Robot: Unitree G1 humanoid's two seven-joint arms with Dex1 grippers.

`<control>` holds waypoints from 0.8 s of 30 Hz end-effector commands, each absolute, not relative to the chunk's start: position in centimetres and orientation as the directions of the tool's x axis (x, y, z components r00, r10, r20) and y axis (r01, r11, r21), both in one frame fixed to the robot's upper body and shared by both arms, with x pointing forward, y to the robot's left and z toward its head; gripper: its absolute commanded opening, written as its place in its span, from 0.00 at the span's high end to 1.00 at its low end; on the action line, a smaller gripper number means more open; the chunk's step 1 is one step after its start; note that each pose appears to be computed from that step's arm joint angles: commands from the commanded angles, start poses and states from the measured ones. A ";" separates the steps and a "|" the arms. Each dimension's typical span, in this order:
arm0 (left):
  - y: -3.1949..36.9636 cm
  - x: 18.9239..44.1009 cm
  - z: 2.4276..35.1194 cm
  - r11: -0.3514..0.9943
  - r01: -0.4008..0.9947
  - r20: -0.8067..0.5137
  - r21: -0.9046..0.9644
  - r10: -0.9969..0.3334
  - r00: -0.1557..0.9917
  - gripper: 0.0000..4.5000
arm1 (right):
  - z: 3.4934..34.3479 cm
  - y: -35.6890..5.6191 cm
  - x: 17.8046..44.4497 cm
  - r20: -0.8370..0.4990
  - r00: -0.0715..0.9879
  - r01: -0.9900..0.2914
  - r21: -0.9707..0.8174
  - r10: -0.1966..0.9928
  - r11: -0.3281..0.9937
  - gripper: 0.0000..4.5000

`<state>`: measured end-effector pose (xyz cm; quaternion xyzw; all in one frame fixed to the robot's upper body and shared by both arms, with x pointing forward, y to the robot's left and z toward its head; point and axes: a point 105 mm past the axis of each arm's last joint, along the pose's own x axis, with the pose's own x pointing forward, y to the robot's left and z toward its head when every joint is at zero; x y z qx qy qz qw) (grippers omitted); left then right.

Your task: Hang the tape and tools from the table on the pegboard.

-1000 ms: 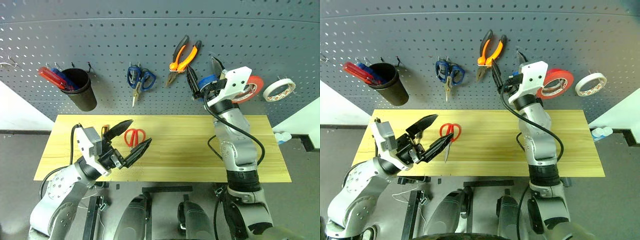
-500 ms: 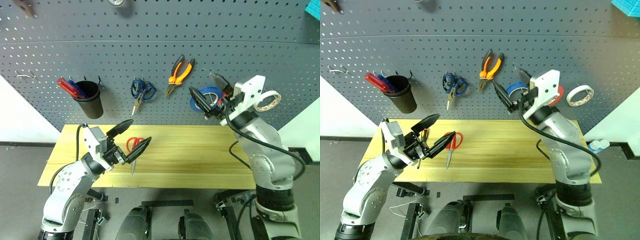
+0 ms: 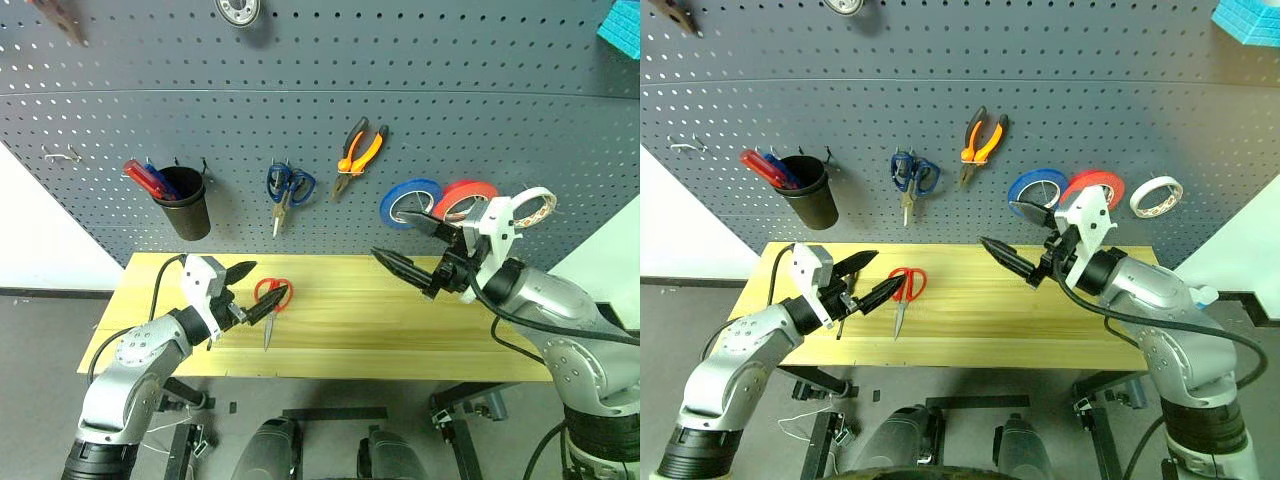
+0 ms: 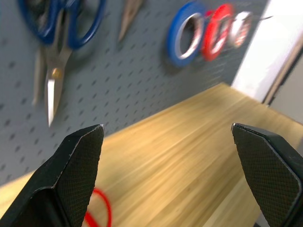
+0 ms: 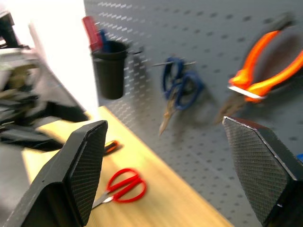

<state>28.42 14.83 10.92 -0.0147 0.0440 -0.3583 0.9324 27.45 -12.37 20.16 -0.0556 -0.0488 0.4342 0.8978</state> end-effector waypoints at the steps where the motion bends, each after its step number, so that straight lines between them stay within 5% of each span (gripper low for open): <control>1: 14.4 30.1 9.7 0.799 0.601 -0.169 0.006 -0.592 0.788 0.00 | 21.4 -12.3 26.8 0.059 0.609 -0.771 -0.190 0.791 0.608 0.09; 12: 12.3 34.7 4.8 0.939 0.344 -0.387 0.028 -0.307 0.869 0.00 | 21.3 -12.0 26.4 0.057 0.634 -0.753 -0.182 0.771 0.632 0.09; 24: 12.9 32.0 0.9 0.988 0.156 -0.580 0.007 -0.123 0.805 0.00 | 20.7 -12.1 25.9 0.035 0.659 -0.738 -0.162 0.751 0.655 0.09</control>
